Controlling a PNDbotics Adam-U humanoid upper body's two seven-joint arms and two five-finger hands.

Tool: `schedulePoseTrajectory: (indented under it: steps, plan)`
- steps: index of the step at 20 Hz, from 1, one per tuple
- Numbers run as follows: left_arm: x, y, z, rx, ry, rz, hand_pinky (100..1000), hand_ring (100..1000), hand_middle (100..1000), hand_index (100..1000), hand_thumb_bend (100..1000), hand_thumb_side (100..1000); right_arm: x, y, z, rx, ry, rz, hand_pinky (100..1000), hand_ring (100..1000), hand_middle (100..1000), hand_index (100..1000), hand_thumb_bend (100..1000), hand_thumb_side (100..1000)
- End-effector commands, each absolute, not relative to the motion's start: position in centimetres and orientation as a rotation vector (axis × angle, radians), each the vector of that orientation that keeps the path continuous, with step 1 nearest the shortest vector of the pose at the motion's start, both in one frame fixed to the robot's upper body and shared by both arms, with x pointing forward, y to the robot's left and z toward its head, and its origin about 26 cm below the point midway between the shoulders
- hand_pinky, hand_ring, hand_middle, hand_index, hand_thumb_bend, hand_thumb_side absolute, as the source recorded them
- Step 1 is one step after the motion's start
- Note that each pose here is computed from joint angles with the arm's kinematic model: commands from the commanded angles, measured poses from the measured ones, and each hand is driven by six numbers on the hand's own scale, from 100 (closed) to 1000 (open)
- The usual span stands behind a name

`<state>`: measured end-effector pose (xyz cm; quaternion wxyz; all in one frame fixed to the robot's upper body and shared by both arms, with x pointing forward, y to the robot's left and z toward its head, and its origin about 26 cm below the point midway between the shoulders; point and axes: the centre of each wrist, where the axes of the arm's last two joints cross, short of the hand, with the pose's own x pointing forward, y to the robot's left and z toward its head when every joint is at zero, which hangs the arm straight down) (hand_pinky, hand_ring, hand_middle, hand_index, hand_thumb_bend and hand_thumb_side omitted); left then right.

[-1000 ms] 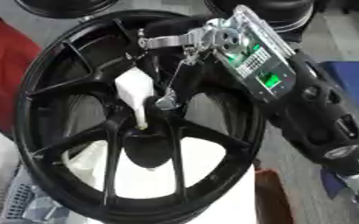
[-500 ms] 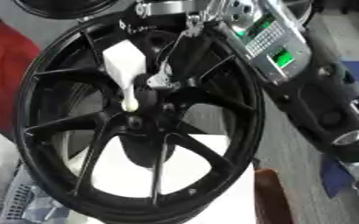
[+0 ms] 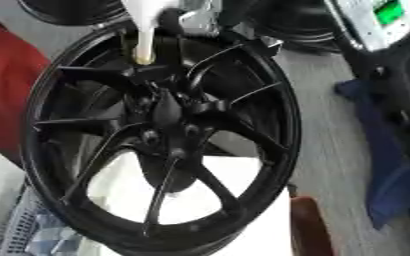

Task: Pull the pin out of the wheel hub.

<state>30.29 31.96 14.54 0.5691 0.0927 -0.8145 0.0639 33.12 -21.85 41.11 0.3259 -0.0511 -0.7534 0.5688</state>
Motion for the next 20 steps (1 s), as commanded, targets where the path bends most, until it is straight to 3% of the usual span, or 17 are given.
schedulePoseTrajectory:
  steps: [1,5,13,15,16,17,18,20]
  plan:
    - [30.1,32.3,15.4,0.243,-1.94,0.145,757,601,522,724,407,609,31.8,-24.0,43.3,-0.169,-2.041,1.41,820,608,332,503,113,100]
    - [29.8,33.1,15.3,0.287,-1.936,0.167,757,599,521,724,406,606,32.1,-25.6,43.2,-0.215,-2.02,1.324,821,626,381,538,113,100]
    - [29.2,34.6,15.3,0.38,-1.936,0.25,758,598,520,724,403,605,32.8,-39.2,42.0,-0.674,-1.788,0.799,826,638,415,575,138,100]
    - [29.3,34.5,15.4,0.377,-1.941,0.256,758,598,520,724,403,604,32.0,-42.6,41.9,-0.793,-1.722,0.689,836,663,492,652,197,100]
    - [29.3,34.4,15.4,0.374,-1.944,0.26,759,598,520,724,403,604,31.5,-44.2,41.9,-0.854,-1.684,0.633,858,716,618,750,261,100]
    - [29.3,34.4,15.4,0.37,-1.947,0.262,759,598,520,724,404,604,30.9,-45.8,41.9,-0.911,-1.644,0.578,864,733,660,769,279,100]
    - [29.4,34.3,15.5,0.365,-1.949,0.264,759,598,520,724,404,605,30.3,-47.4,42.0,-0.968,-1.604,0.525,896,795,786,850,332,100]
    - [29.4,34.2,15.5,0.358,-1.952,0.265,759,599,520,725,407,605,29.5,-50.0,41.2,-1.044,-1.533,0.429,928,845,872,904,367,139]
